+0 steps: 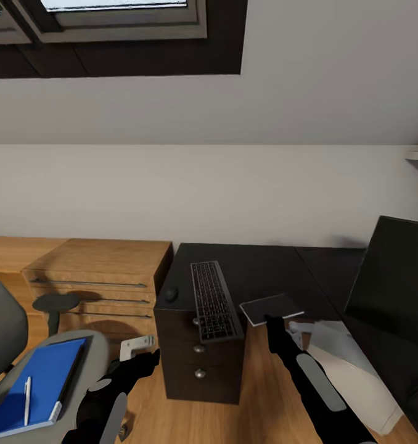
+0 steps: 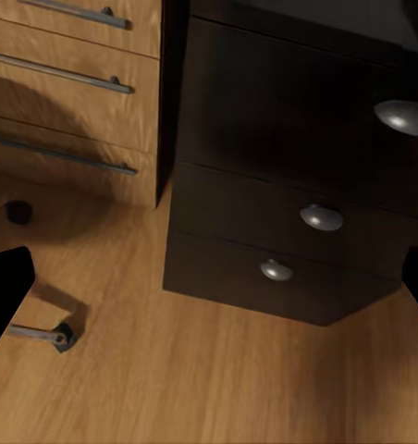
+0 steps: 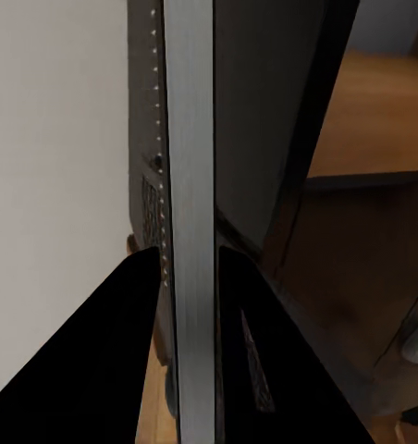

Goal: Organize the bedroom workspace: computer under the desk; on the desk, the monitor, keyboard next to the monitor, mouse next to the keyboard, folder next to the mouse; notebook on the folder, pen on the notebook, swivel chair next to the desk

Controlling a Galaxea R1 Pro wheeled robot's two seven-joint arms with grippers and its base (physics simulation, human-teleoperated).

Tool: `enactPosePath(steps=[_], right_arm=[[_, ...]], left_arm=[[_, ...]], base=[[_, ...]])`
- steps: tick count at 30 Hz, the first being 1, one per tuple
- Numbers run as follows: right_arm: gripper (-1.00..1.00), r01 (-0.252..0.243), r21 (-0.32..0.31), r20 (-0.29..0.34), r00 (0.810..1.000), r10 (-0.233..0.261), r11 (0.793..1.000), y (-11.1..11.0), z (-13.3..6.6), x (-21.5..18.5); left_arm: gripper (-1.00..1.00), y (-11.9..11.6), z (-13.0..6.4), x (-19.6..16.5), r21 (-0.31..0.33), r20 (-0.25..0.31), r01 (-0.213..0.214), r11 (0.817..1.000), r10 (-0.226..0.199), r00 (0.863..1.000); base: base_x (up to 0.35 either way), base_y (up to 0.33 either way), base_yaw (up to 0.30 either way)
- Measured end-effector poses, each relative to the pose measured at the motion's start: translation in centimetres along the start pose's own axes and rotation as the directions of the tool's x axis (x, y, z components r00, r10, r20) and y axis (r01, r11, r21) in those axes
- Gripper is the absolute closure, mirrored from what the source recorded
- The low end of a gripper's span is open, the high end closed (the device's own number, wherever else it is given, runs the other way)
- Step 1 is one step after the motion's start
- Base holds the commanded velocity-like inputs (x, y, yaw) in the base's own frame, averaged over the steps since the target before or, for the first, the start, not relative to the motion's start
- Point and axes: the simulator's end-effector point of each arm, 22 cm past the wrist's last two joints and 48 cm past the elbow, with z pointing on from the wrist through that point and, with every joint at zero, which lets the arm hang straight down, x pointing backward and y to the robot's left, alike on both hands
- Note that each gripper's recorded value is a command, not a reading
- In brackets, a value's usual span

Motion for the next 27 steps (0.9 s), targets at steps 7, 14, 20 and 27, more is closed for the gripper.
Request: enactPosePath(steps=[7, 14, 20, 27], right_arm=[[1.00, 0.006, 0.002, 0.005, 1.000, -0.006, 1.000, -0.12, 0.00, -0.32], [1.00, 0.007, 0.003, 0.008, 1.000, -0.007, 1.000, -0.15, 0.00, -0.43], [1.00, 0.008, 0.003, 0.009, 1.000, -0.008, 1.000, -0.15, 0.00, -0.53], [1.00, 0.015, 0.004, 0.013, 1.000, -0.015, 1.000, -0.54, 0.08, -0.84]], left_arm=[[-1.00, -0.03, 0.00, 0.01, 0.001, 0.000, 0.001, 1.000, -0.001, 1.000], [-1.00, -0.04, 0.01, 0.01, 0.001, 0.000, 0.001, 1.000, -0.001, 1.000], [-1.00, 0.03, 0.00, -0.02, 0.000, 0.000, 0.002, 1.000, -0.002, 1.000], [-1.00, 0.10, 0.15, 0.16, -0.001, 0.001, 0.010, 1.000, -0.010, 1.000]], base=[[0.217, -0.022, 0.000], [0.048, -0.001, 0.000], [0.061, 0.000, 0.000], [0.004, 0.000, 0.000]])
